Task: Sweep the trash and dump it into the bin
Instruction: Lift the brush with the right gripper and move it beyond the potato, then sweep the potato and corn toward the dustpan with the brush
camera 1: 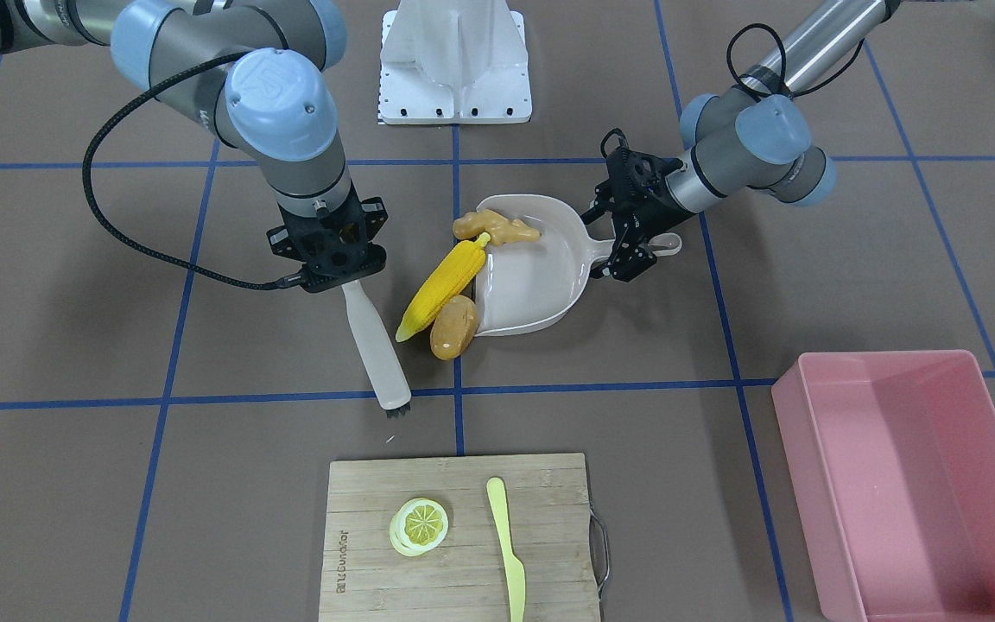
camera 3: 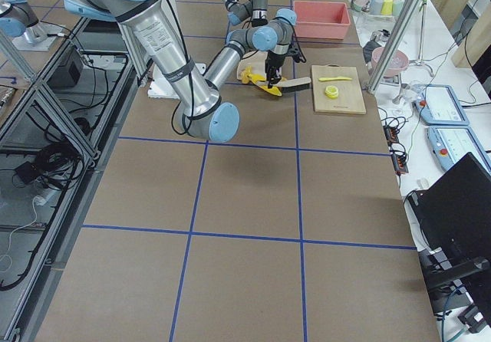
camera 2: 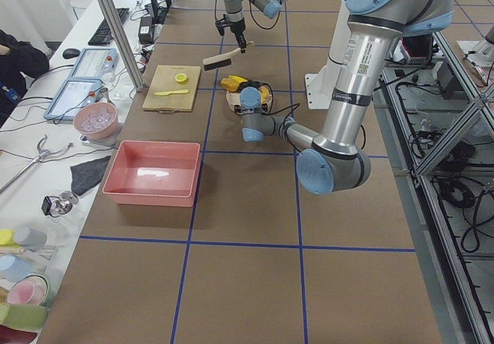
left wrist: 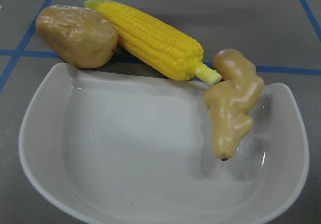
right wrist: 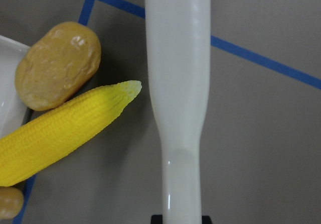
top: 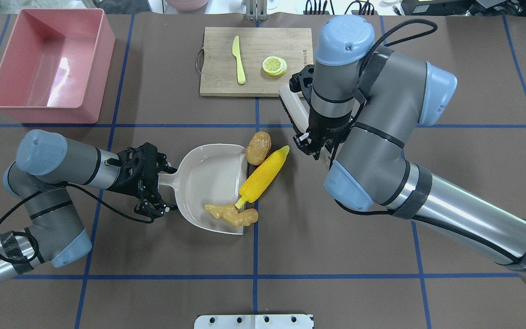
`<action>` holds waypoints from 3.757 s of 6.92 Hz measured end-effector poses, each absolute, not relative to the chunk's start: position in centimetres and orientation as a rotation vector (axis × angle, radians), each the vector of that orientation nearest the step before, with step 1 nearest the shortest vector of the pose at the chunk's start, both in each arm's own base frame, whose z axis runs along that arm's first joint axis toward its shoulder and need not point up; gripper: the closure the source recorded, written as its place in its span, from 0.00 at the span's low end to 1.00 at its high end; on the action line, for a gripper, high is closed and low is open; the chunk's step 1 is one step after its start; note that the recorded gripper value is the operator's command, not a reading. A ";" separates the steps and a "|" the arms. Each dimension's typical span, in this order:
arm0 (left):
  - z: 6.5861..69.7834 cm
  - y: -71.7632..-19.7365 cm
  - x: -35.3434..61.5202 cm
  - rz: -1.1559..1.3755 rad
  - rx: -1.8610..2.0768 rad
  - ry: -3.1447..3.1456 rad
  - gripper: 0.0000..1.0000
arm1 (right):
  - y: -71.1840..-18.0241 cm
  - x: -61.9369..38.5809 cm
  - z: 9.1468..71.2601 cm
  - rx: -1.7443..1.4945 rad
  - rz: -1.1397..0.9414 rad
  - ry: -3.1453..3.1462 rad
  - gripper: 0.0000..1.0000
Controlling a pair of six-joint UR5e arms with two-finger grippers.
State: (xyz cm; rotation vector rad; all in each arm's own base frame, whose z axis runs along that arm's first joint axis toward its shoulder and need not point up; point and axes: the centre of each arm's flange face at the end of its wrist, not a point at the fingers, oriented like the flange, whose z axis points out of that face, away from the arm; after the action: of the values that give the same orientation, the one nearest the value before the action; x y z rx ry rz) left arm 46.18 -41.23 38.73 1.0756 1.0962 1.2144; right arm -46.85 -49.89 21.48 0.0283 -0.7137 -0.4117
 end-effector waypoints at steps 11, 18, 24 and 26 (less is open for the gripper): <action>38.7 -41.3 46.2 1.205 1.081 1.086 0.02 | -45.8 -53.2 21.5 0.199 -0.702 -0.663 1.00; 38.7 -41.3 46.2 1.204 1.082 1.084 0.02 | -41.8 -53.9 17.4 0.168 -0.735 -0.759 1.00; 38.7 -41.3 46.2 1.201 1.086 1.079 0.02 | -43.4 -47.3 20.5 -0.051 -0.443 -0.724 1.00; 38.7 -41.3 46.2 1.201 1.085 1.078 0.02 | -41.9 -48.0 22.4 -0.154 -0.292 -0.770 1.00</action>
State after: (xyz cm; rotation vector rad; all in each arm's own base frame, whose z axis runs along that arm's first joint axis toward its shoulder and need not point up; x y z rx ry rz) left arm 46.24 -41.29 38.71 1.0851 1.0782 1.2013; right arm -47.97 -41.93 22.37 -0.1545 -0.7700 -0.2920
